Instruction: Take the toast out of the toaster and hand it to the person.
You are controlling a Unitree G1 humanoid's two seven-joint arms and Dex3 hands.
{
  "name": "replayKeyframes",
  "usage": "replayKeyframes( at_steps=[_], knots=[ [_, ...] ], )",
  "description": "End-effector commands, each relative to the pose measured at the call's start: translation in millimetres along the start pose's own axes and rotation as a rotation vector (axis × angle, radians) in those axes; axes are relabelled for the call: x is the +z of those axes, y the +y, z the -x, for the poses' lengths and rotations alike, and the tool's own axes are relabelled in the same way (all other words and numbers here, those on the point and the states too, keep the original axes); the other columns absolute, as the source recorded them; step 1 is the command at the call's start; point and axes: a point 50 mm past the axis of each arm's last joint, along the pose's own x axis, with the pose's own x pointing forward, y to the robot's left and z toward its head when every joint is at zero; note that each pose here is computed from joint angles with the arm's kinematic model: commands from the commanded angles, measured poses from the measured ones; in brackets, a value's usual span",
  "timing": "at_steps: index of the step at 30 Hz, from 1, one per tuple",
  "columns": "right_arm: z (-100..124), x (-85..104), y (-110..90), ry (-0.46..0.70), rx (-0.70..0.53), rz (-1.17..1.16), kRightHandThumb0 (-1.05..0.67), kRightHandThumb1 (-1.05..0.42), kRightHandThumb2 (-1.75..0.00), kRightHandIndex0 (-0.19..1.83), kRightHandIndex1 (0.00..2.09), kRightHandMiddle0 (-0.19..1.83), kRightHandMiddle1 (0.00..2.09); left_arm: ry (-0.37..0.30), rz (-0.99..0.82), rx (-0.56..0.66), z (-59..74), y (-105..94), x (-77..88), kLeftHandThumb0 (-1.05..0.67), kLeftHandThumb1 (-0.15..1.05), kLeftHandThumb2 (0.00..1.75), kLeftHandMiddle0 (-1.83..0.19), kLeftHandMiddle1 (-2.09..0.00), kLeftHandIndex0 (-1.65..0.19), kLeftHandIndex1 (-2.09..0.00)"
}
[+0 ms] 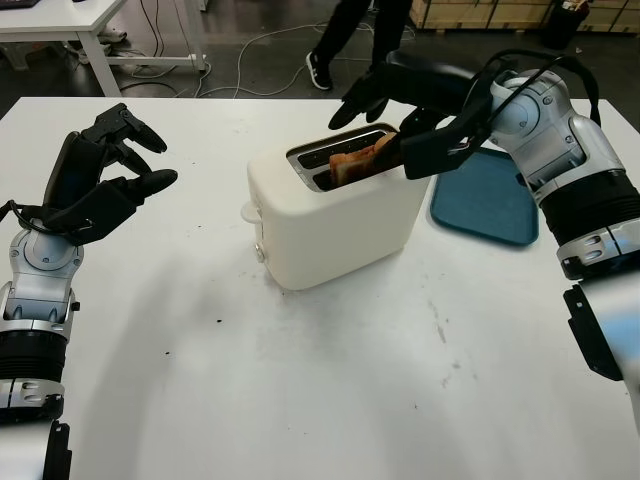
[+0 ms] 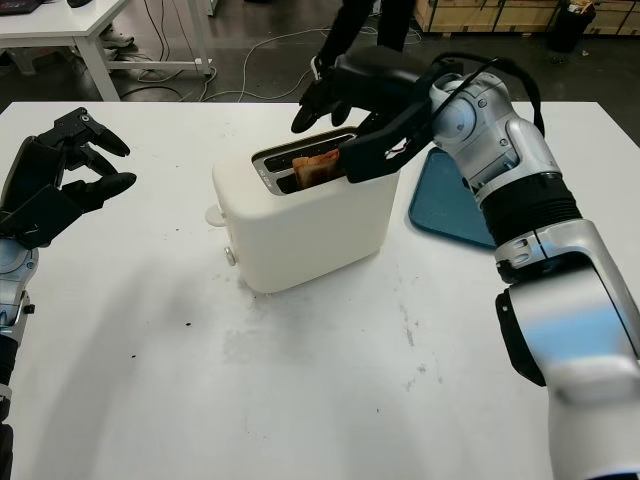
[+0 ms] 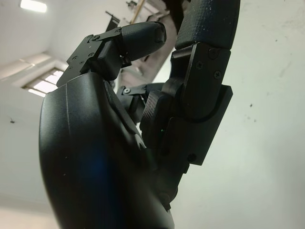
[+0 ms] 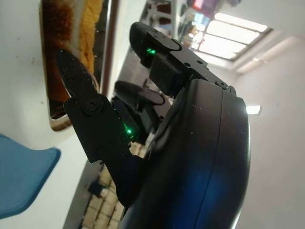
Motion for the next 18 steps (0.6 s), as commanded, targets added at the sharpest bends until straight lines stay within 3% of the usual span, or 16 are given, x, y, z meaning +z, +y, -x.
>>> replayKeyframes(
  at_steps=[1,7,12,16,18],
  knots=[
    [-2.7,2.2,2.0,-0.007,0.012,0.009,-0.43,-0.65,0.0,0.6,0.79,0.89,0.01,-0.006,0.002,0.015,1.5,0.3,-0.5,-1.05,0.92,0.17,-0.51,-1.55,-0.38,-1.54],
    [-3.5,2.6,6.1,-0.007,0.028,0.008,-0.41,-0.64,0.0,0.7,0.66,0.93,0.02,-0.007,-0.002,0.014,1.8,0.5,-0.5,-1.05,0.92,0.18,-0.51,-1.55,-0.37,-1.54],
    [-3.5,1.7,10.6,-0.02,0.035,-0.016,-0.35,-0.63,0.0,0.76,0.7,0.97,0.04,-0.005,-0.002,0.016,1.6,0.4,-0.7,-1.05,0.92,0.17,-0.51,-1.55,-0.38,-1.54],
    [-3.9,0.5,13.8,-0.013,0.047,-0.028,-0.35,-0.62,0.0,0.72,1.09,1.01,0.04,-0.001,0.002,0.014,1.9,0.3,-1.4,-1.05,0.92,0.17,-0.51,-1.54,-0.38,-1.53],
    [-4.0,0.3,14.5,-0.006,0.057,-0.021,-0.36,-0.62,0.0,0.72,1.16,1.01,0.04,-0.002,0.001,0.013,1.9,0.4,-1.0,-1.05,0.92,0.17,-0.51,-1.54,-0.38,-1.53]
  ],
)
